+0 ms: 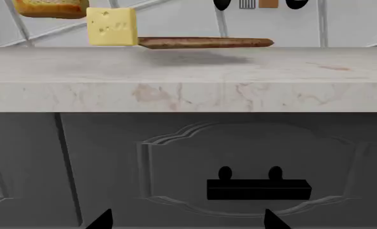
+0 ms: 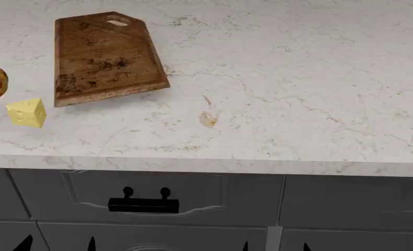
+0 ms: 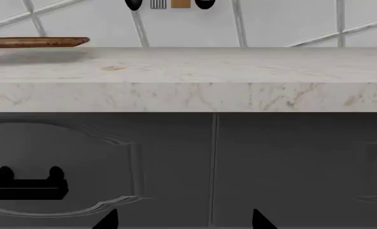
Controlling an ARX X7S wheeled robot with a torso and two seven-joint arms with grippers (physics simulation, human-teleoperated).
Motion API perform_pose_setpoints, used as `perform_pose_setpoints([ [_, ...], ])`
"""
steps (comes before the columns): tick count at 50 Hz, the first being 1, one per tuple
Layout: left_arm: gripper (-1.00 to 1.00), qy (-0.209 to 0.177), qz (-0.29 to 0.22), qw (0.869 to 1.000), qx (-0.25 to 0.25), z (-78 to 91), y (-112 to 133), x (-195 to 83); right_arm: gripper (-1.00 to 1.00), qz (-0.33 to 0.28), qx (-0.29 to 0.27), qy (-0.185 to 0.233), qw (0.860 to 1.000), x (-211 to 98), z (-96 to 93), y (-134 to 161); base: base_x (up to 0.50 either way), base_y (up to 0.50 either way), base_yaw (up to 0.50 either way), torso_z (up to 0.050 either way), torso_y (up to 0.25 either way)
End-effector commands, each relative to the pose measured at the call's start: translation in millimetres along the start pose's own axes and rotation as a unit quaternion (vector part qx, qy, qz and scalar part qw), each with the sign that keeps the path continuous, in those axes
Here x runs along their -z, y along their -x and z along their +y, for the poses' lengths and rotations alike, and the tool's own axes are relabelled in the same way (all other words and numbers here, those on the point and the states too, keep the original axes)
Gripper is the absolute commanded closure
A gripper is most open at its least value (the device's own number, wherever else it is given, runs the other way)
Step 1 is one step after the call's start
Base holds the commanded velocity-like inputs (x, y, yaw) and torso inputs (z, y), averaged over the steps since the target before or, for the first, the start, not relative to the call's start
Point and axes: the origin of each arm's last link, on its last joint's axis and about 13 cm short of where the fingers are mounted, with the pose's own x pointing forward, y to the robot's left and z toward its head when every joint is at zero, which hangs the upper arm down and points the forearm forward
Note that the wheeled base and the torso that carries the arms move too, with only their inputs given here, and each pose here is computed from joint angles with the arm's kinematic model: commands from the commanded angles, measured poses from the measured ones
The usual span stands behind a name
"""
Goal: Place the bread and cheese on the cutting board.
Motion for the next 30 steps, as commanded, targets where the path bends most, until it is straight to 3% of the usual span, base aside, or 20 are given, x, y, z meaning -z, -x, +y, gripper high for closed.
perform_pose_setpoints([
  [1,-1.0,0.0,0.0,1.0,0.0,0.1,0.0,0.0,-1.0,0.0,0.0,0.0,1.0,0.0,-2.3,0.0,0.0,0.0,0.0,0.0,0.0],
  [10,-1.0,0.003,-0.002,1.0,-0.002,1.5,-3.0,-1.6,-1.0,-0.004,0.008,0.005,1.0,-1.1,0.1,-3.6,0.0,0.0,0.0,0.0,0.0],
  [12,-1.0,0.012,-0.066,0.998,-0.007,4.0,0.7,-8.2,-1.0,-0.019,0.005,0.025,0.999,-6.6,-0.4,-2.6,0.0,0.0,0.0,0.0,0.0],
  [13,-1.0,0.025,-0.035,0.999,-0.019,7.0,-4.5,-9.8,-1.0,-0.021,0.01,0.028,0.999,-12.6,-1.2,-3.4,0.0,0.0,0.0,0.05,0.0],
  [20,-1.0,0.033,-0.09,0.995,-0.032,13.8,-22.2,-61.7,-1.0,-0.088,0.038,0.022,0.995,-77.2,-13.1,-16.2,0.0,0.0,0.0,0.05,0.0],
  [30,-1.0,0.027,-0.107,0.993,-0.046,17.0,-32.0,-81.2,-1.0,-0.132,0.038,0.015,0.99,-108.4,-17.3,-18.7,0.0,0.0,0.0,0.05,0.0],
])
